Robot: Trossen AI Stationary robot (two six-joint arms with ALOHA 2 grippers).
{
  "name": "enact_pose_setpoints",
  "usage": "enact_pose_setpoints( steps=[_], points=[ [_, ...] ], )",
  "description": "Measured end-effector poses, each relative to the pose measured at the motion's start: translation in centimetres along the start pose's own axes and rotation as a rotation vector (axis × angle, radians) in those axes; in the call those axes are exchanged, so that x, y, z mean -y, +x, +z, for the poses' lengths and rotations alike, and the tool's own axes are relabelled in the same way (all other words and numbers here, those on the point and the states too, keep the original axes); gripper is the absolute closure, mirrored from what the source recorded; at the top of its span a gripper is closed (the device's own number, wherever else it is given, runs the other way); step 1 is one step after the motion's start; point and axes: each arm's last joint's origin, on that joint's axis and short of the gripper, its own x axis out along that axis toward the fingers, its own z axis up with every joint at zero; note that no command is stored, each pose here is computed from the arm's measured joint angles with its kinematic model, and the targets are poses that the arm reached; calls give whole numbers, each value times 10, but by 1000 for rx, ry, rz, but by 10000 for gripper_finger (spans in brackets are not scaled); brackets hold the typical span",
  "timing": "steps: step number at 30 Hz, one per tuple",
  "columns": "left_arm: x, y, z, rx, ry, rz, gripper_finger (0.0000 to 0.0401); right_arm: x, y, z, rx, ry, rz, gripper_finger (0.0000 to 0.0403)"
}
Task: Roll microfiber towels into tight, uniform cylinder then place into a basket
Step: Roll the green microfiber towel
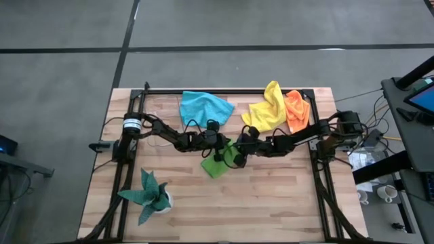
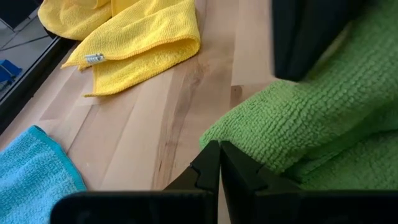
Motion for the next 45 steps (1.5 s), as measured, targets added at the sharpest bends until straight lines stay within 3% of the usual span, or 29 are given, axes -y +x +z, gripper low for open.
enact_pose_setpoints(
  steps=[13,32,38,41,45],
  points=[
    [0,0,0,0,1,-1,401,-15,-5,-1,3,-37,137,394],
    [0,-7,10,48,17,3,401,-13,-6,-13,0,-24,176,394],
    [4,-31,33,113,50,2,401,-13,-6,-14,-3,-39,175,394],
    [10,-49,44,120,77,-30,401,-12,-6,-16,-9,-43,173,394],
    [29,-69,42,105,70,-115,401,-12,-6,-17,-12,-45,174,394]
  ],
)
